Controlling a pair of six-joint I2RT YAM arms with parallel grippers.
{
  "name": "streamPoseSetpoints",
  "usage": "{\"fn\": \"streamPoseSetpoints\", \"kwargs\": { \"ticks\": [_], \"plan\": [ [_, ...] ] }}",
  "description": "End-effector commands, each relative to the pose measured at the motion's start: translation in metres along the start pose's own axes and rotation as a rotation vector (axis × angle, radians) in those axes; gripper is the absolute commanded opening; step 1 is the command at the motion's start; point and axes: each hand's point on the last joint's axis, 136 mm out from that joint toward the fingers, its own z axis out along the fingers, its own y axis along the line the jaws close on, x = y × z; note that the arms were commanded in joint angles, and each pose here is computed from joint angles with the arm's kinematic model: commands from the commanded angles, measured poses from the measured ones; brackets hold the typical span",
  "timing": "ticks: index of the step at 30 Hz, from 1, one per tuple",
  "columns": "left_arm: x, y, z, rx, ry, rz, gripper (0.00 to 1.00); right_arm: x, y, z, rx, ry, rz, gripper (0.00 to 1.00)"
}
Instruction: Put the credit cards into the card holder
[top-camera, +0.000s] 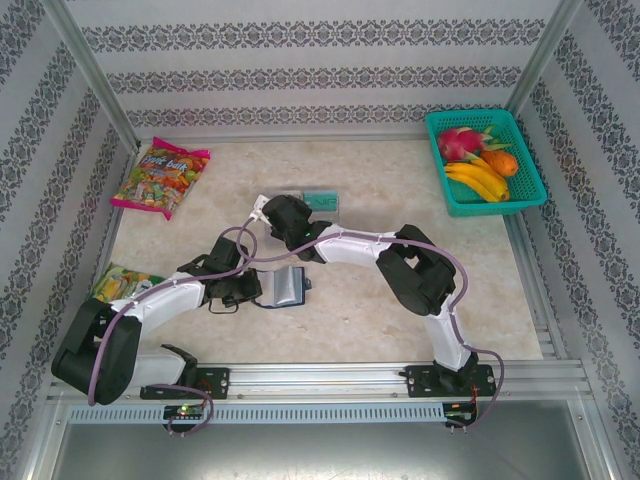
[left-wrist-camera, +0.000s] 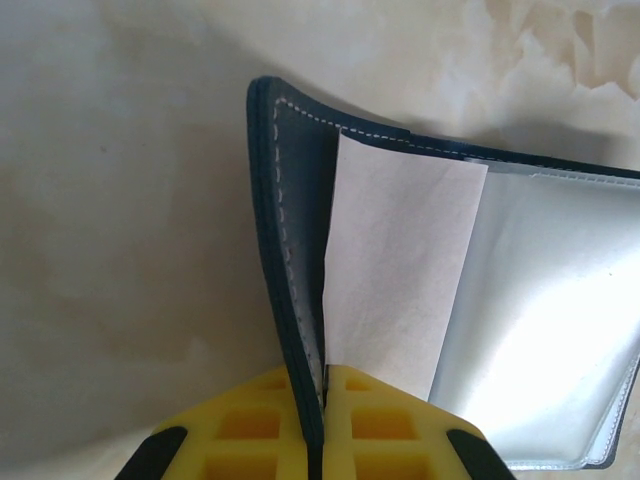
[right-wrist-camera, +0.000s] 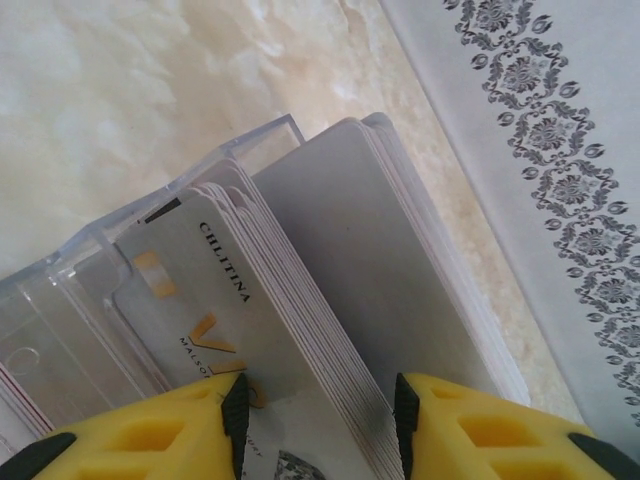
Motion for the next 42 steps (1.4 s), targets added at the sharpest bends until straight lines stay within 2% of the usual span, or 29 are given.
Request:
{"fn": "streamPoseSetpoints", "kwargs": {
  "ticks": [1,8,16,20,26,31,42],
  "plan": [
    [0.005,0.007,0.0,-0.014,0.007,-0.011,0.0,0.008,0.006,0.001,0.052,0.005,-0.023,0.42],
    [0.006,0.01,-0.002,-0.028,0.006,-0.007,0.0,0.004,0.001,-0.009,0.058,-0.018,-0.004,0.39],
    [0.004,0.016,-0.004,-0.061,-0.001,-0.002,0.0,-0.014,-0.008,-0.053,-0.08,-0.087,0.126,0.39],
    [0.0,0.026,-0.009,-0.103,-0.001,-0.019,0.0,-0.01,0.01,-0.06,-0.186,-0.08,0.131,0.39],
    [-0.01,0.039,-0.024,-0.14,-0.064,-0.056,0.0,0.001,0.037,-0.054,-0.265,-0.041,0.103,0.38],
    [-0.009,0.041,-0.029,-0.147,-0.063,-0.051,0.0,0.004,0.056,-0.043,-0.299,-0.025,0.073,0.37],
    [-0.003,0.035,-0.024,-0.095,-0.041,-0.055,0.0,0.003,0.064,-0.022,-0.268,-0.014,0.02,0.37]
  ]
}}
